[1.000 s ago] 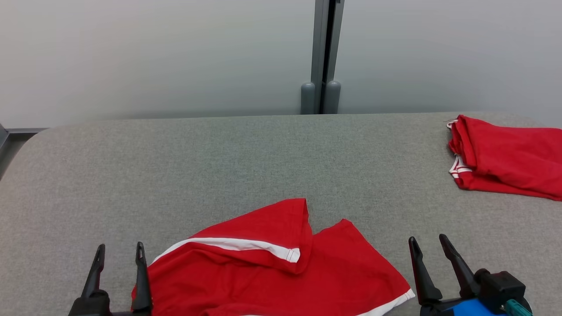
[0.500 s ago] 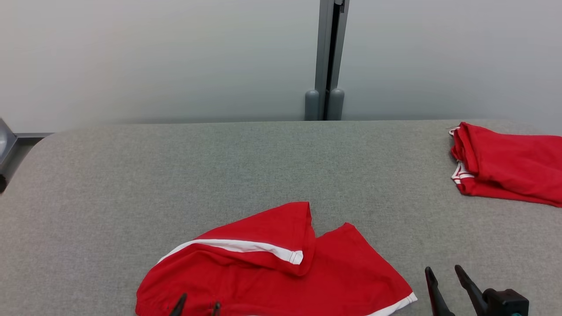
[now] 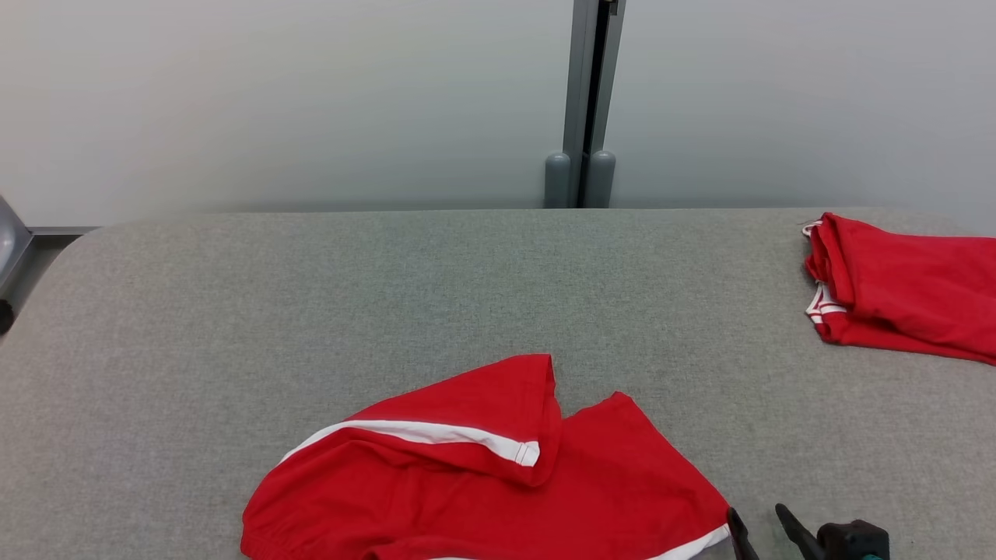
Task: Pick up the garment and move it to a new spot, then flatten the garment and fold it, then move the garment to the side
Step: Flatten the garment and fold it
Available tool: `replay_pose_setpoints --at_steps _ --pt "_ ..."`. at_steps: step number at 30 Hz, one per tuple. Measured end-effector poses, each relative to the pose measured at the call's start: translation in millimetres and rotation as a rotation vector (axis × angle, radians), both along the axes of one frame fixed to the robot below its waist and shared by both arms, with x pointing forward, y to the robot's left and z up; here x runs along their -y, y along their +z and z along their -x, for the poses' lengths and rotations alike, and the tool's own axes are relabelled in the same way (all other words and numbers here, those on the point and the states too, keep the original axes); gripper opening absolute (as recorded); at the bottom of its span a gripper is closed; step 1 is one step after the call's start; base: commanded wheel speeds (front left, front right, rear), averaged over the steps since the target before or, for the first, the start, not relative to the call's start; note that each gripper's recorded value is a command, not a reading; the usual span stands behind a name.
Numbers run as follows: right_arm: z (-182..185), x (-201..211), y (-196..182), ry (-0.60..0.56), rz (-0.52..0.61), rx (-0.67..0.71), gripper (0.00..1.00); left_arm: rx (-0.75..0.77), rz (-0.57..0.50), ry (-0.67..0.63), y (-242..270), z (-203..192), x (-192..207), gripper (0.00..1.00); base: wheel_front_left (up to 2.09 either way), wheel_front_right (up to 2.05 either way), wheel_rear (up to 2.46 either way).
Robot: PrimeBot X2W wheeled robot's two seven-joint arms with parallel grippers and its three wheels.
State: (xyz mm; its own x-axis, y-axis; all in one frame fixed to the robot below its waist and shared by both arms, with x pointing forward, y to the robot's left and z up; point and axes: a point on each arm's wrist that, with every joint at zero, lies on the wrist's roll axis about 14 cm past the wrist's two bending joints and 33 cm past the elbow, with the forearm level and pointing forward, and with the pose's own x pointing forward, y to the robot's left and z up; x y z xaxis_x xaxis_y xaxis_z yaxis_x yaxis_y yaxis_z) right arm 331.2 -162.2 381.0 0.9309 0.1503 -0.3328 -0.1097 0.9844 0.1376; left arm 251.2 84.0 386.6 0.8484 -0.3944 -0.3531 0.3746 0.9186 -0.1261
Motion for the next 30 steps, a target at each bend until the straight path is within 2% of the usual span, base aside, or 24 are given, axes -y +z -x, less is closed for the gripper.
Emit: replay_pose_setpoints --at_steps 7,8,9,10,11,12,17,18,20,21,22,23,30 --pt "2 -18 -16 0.056 -0.004 -0.067 1.00 -0.045 0.043 -0.009 -10 -3 11 1.00 0.00 0.00 0.00" --pt "2 -22 -17 0.061 -0.012 -0.073 1.00 -0.053 0.054 -0.008 -11 -3 14 0.72 0.00 0.00 0.00" --pt "2 -25 -19 0.064 -0.021 -0.081 0.82 -0.063 0.070 -0.005 -12 -3 16 0.38 0.00 0.00 0.00" --pt "2 -28 -20 0.066 -0.031 -0.087 0.36 -0.068 0.073 -0.006 -14 -3 17 0.14 0.00 0.00 0.00" --pt "2 -28 -20 0.066 -0.031 -0.087 0.36 -0.068 0.073 -0.006 -14 -3 17 0.14 0.00 0.00 0.00" --pt "3 -30 -20 0.073 -0.035 -0.090 0.00 -0.066 0.073 -0.009 -14 -3 18 0.00 0.00 0.00 0.00" --pt "-6 -43 -8 0.066 -0.111 -0.055 0.00 -0.028 0.101 0.005 -6 -15 16 0.00 0.00 0.00 0.00" --pt "-17 -46 4 0.058 -0.153 -0.017 0.00 -0.001 0.144 0.044 4 -29 11 0.00 0.00 0.00 0.00" --pt "-24 -48 12 0.053 -0.177 0.005 0.00 0.023 0.140 0.040 10 -37 9 0.00 0.00 0.00 0.00" --pt "-40 -53 28 0.080 -0.188 0.058 0.00 0.083 0.120 0.020 24 -58 5 0.00 0.00 0.00 0.00" --pt "-40 -53 28 0.080 -0.188 0.058 0.00 0.083 0.120 0.020 24 -58 5 0.00 0.00 0.00 0.00" --pt "-60 -57 49 0.091 -0.213 0.117 0.00 0.148 0.115 0.001 44 -84 3 0.00 0.00 0.00 0.00" --pt "-155 -66 142 0.128 -0.286 0.322 0.00 0.376 0.071 -0.100 131 -188 9 0.00 0.00 0.00 0.00"
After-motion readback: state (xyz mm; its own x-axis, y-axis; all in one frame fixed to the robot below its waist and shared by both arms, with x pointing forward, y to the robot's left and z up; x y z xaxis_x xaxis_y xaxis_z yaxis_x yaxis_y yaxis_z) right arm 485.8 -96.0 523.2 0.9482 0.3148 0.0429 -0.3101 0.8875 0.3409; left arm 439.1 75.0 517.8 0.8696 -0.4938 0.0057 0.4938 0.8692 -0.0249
